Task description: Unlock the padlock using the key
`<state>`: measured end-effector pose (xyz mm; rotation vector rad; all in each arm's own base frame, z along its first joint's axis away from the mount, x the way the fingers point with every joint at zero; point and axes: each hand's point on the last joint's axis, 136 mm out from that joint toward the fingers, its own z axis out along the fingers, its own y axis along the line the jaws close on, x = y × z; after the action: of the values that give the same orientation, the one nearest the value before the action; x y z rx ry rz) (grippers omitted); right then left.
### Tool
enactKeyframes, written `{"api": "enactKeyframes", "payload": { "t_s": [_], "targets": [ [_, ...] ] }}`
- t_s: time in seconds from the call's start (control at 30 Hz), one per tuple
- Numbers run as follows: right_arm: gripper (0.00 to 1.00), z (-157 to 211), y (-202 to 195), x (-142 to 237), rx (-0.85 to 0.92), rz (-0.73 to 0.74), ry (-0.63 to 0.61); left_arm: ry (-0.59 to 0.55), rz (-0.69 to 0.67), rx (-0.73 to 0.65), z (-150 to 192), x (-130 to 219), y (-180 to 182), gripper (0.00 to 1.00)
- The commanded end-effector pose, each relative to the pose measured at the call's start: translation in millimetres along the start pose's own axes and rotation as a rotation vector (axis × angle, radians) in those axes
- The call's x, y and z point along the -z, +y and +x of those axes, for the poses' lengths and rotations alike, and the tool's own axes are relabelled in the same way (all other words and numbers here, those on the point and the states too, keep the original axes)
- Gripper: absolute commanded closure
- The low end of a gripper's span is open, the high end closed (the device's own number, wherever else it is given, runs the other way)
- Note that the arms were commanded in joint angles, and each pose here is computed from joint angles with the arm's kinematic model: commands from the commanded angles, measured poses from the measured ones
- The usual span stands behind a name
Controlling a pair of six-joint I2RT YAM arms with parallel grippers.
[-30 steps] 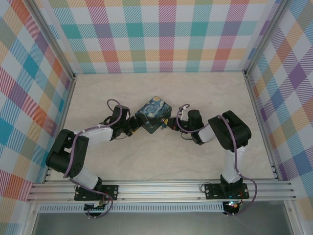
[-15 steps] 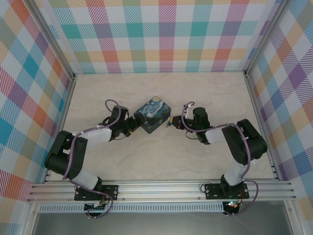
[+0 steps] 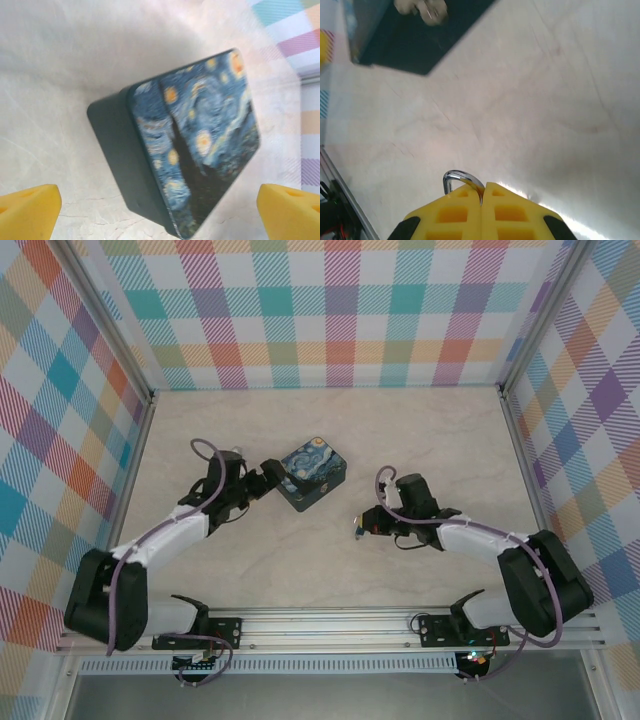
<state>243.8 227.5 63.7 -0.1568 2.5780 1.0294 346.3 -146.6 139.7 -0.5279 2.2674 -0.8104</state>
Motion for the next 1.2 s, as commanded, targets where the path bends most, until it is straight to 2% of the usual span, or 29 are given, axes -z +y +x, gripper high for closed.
{"api": "enactKeyframes", "payload": {
  "t_s": [0.0,0.23,0.63,1.17],
  "targets": [
    [0.95,27.2,-7.9,2.4,-0.028,0.098,0.11,-0.092,-0.043,-0.026,-13.9,20.0,11.5,0.0],
    [0.95,41.3,-17.2,-4.9,-0.095,0.215,0.187,-0.155,-0.028,-0.028,-25.0,39.5,5.7,0.0],
    [0.92,25.9,-26.6,-23.3,-0.114,0.306,0.199,-0.147,-0.013,-0.044,-29.3,36.1,-2.9,0.0],
    [0.85,23.3,-29.5,-27.2,-0.104,0.32,0.202,-0.178,-0.013,-0.063,-35.3,48.9,-6.6,0.0]
  ]
}}
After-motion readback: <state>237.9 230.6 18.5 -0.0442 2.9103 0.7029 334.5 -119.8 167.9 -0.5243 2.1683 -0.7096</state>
